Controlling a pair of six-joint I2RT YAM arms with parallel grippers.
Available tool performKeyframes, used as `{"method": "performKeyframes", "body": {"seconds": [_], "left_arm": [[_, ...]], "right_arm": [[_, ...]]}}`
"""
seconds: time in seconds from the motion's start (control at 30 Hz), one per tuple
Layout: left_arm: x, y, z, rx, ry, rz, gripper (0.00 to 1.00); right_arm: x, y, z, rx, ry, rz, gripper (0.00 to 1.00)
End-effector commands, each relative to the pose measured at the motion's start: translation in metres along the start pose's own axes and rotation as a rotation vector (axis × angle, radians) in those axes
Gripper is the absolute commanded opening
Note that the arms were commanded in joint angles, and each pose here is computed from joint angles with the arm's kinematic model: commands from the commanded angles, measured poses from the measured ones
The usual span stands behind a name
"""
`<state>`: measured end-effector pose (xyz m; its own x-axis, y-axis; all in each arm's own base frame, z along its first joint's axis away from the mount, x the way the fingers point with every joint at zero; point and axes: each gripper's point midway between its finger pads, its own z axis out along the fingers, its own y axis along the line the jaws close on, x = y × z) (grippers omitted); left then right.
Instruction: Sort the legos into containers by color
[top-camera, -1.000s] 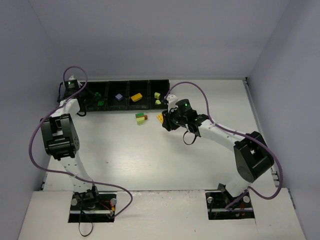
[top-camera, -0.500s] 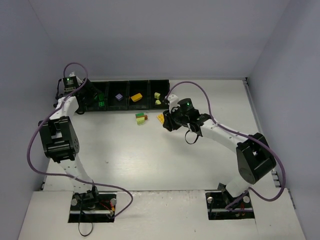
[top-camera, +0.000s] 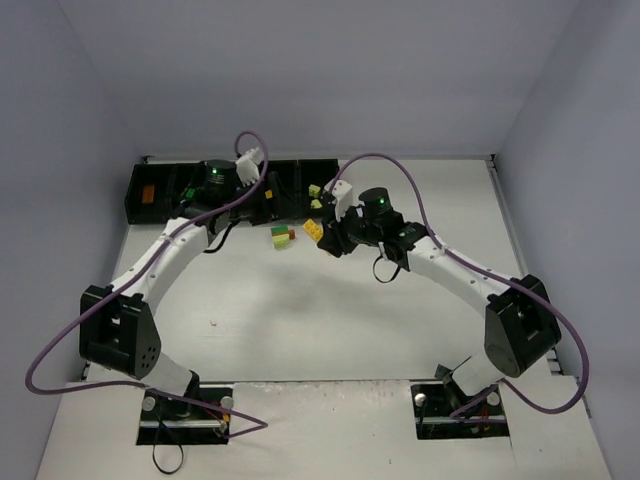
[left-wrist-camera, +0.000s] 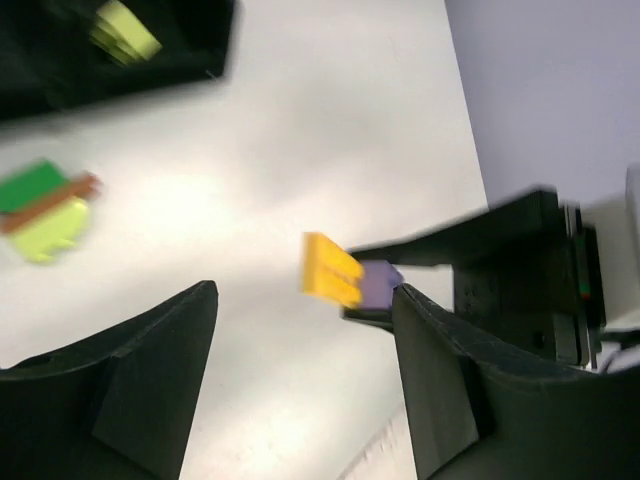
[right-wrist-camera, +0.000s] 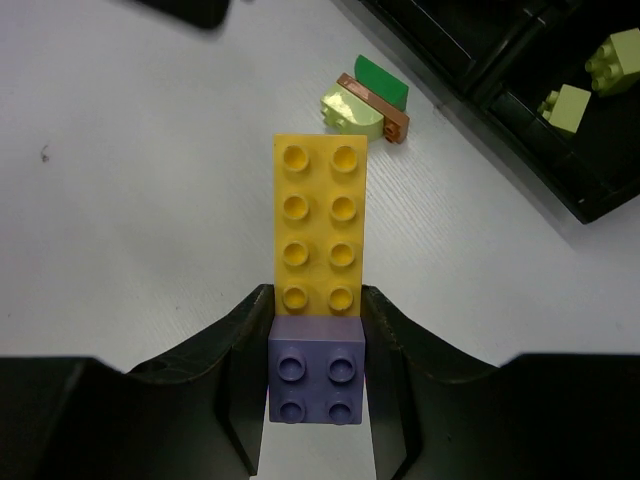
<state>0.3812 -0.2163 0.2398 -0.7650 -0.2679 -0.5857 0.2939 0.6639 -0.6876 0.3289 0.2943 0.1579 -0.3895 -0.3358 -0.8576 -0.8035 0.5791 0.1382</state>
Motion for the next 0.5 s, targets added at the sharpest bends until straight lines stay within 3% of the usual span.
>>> {"method": "performKeyframes", "body": {"seconds": [0.0, 0.27, 0.47], "left_arm": [[0.013, -0.042, -0.013, 0.116, 0.027, 0.086, 0.64], [0.034, -0.056, -0.011, 0.140, 0.075, 0.078, 0.64], [0.037, -0.059, -0.009, 0.148, 0.083, 0.082, 0.56]], "right_arm": [[-0.070, 0.024, -0.024, -0.068, -0.195, -0.136, 0.00], [-0.085, 0.035, -0.032, -0.096, -0.239, -0.164, 0.00], [-0.087, 0.045, -0.033, -0.120, -0.246, -0.170, 0.00]]}}
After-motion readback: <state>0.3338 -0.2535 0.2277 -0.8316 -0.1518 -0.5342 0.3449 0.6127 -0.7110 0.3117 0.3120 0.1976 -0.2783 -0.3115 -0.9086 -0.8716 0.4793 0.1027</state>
